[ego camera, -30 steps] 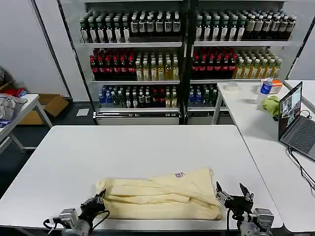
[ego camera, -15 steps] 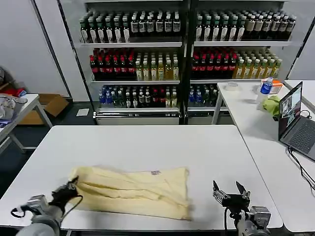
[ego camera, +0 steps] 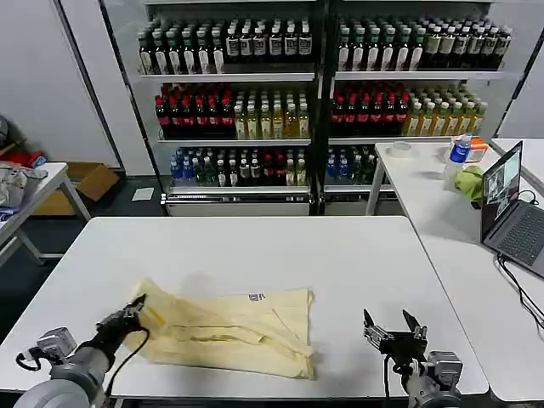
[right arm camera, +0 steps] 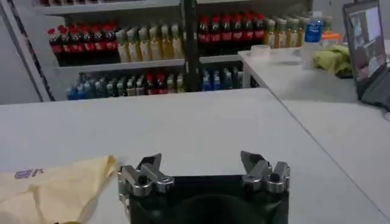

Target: Fold and organize the clothes.

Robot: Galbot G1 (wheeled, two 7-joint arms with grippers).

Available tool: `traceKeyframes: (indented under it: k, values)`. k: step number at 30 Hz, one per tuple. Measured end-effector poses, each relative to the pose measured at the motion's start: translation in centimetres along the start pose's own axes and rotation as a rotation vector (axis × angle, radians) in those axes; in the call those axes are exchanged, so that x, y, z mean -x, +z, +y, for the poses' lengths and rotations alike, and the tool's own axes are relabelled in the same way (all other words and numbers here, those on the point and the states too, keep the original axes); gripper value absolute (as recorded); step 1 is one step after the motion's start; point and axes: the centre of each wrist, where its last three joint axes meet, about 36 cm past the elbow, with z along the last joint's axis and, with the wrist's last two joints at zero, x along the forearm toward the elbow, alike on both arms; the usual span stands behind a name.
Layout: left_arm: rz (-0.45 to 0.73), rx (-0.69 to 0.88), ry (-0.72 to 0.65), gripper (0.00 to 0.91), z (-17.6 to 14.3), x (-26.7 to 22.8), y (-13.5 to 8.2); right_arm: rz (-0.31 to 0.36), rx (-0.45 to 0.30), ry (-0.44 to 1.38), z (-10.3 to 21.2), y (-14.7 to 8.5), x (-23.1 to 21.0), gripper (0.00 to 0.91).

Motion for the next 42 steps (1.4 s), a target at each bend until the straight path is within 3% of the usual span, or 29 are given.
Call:
traceKeyframes:
  k: [10,23,24,25,42]
  values:
    - [0.061,-0.180,0.194,0.010,-3.9,0.7,1.5,-0.005,-0.008,-0.013,-0.1,-0.2,0.7,0.907]
    - [0.156,-0.252,0.264,0.040,-7.7,4.5,5.3,-0.016,-0.006,-0.029,0.1,-0.7,1.6,0.907]
    - [0.163,-0.251,0.266,0.091,-8.0,4.8,5.5,-0.017,-0.007,-0.030,0.1,-0.8,1.6,0.907]
    - [0.170,-0.250,0.267,0.907,-8.3,5.1,5.8,-0.019,-0.007,-0.030,0.1,-0.8,1.6,0.907]
    - [0.201,-0.255,0.352,0.907,-12.7,7.1,7.6,-0.024,0.005,-0.035,0.4,-1.1,1.9,0.907]
